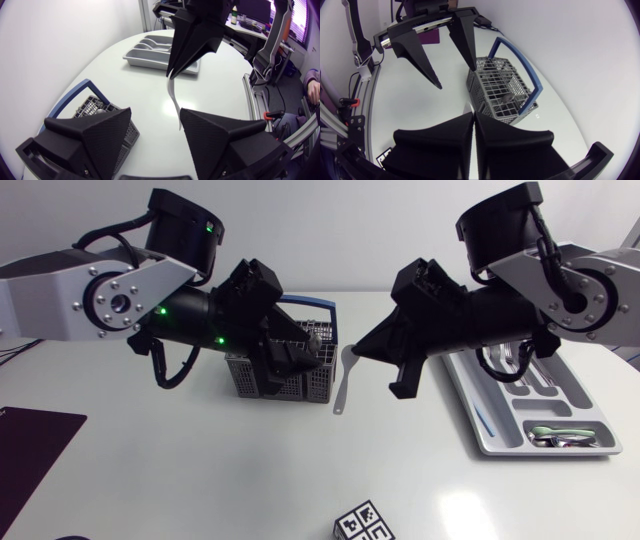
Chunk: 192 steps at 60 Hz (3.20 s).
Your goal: Transfer all utensils from the basket to the drawer tray.
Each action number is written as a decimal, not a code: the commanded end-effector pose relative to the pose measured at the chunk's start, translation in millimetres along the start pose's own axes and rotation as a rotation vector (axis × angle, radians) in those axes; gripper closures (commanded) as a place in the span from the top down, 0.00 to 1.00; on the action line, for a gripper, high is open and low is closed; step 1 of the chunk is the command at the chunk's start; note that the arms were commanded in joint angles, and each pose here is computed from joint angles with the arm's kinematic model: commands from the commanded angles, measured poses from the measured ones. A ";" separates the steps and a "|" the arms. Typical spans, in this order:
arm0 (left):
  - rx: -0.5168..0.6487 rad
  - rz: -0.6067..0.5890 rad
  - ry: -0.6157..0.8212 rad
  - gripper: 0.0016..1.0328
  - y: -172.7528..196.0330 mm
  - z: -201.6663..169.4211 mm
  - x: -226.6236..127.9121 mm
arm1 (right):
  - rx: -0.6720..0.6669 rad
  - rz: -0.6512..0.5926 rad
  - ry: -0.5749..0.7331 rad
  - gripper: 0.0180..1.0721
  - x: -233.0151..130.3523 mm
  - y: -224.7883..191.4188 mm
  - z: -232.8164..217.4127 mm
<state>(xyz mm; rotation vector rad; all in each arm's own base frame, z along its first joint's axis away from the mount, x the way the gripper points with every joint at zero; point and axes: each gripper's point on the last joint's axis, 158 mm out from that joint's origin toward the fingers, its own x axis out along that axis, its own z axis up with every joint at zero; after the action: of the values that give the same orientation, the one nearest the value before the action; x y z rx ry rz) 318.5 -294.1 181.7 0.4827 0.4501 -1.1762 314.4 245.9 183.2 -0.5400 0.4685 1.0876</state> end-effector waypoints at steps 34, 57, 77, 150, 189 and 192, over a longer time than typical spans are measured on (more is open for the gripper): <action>0.062 -0.100 0.025 0.41 -47.1 2.5 13.1 | -0.090 0.122 0.014 0.05 4.4 41.5 4.3; 0.061 -0.111 0.034 0.17 -49.9 0.1 17.1 | -0.098 0.133 0.035 0.05 10.1 47.9 -1.5; 0.058 -0.098 0.064 0.03 -48.7 -7.0 20.3 | -0.104 0.119 0.029 0.06 9.5 46.6 1.0; -0.581 0.231 0.001 0.03 61.2 33.6 25.9 | 0.233 -0.217 0.037 0.48 39.2 -42.0 24.1; -0.583 0.239 -0.021 0.03 61.8 39.5 16.3 | 0.272 -0.215 0.117 0.05 62.5 -47.5 5.0; -0.582 0.242 -0.027 0.03 62.8 41.2 14.7 | 0.272 -0.210 0.125 0.05 63.0 -46.2 3.1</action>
<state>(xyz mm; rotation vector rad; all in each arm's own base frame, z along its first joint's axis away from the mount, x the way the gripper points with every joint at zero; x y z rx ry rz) 384.0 -311.5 197.3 0.0424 0.6884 -0.7750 379.9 270.1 157.8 -0.4173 0.6281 0.7727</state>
